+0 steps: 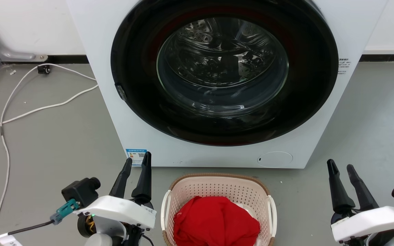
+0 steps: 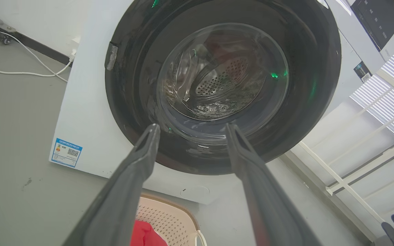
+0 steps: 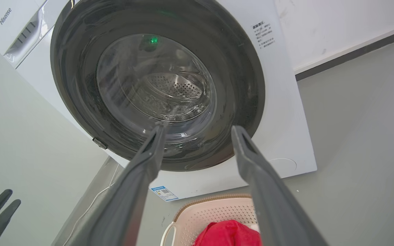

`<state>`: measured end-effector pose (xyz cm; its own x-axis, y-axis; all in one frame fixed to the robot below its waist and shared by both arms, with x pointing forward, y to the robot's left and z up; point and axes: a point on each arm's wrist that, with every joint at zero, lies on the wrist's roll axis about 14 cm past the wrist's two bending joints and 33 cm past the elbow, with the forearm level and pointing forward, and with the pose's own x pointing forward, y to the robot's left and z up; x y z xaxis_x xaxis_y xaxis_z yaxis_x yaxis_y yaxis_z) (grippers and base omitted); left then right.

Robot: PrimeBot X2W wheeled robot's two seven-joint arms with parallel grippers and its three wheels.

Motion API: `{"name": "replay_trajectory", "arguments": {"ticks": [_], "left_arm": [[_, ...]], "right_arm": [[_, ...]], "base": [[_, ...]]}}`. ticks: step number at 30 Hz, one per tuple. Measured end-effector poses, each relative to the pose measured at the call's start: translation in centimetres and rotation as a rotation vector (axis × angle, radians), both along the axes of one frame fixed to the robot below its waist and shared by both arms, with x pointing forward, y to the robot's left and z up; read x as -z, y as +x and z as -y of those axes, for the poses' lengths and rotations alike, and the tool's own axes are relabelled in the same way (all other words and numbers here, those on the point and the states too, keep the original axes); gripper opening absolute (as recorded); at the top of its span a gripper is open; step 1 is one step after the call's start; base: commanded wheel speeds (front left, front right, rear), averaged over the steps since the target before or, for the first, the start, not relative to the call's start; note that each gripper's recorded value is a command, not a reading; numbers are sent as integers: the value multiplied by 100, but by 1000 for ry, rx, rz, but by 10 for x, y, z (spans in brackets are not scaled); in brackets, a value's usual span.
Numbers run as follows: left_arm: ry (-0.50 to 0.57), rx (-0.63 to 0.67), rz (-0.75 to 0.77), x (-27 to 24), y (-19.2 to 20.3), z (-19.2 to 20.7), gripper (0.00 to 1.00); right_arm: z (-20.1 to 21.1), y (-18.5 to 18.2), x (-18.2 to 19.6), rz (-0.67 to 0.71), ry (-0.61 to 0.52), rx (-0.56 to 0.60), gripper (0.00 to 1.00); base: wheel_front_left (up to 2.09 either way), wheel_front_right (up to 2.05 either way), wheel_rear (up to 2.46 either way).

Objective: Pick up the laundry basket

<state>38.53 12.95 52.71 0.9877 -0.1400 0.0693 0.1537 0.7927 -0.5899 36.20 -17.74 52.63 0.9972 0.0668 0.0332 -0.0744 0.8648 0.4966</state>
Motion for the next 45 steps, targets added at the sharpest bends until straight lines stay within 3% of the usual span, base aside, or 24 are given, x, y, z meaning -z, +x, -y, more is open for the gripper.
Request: {"name": "replay_trajectory", "arguments": {"ticks": [19, 45], "left_arm": [[197, 17, 73, -7, -3, 13, 100], [397, 36, 160, -13, -8, 27, 100]], "right_arm": [[-5, -4, -7, 26, -233, -12, 100], [-5, -11, -12, 56, -419, -5, 100]], "base": [[0, 0, 0], [0, 0, 0]]}}
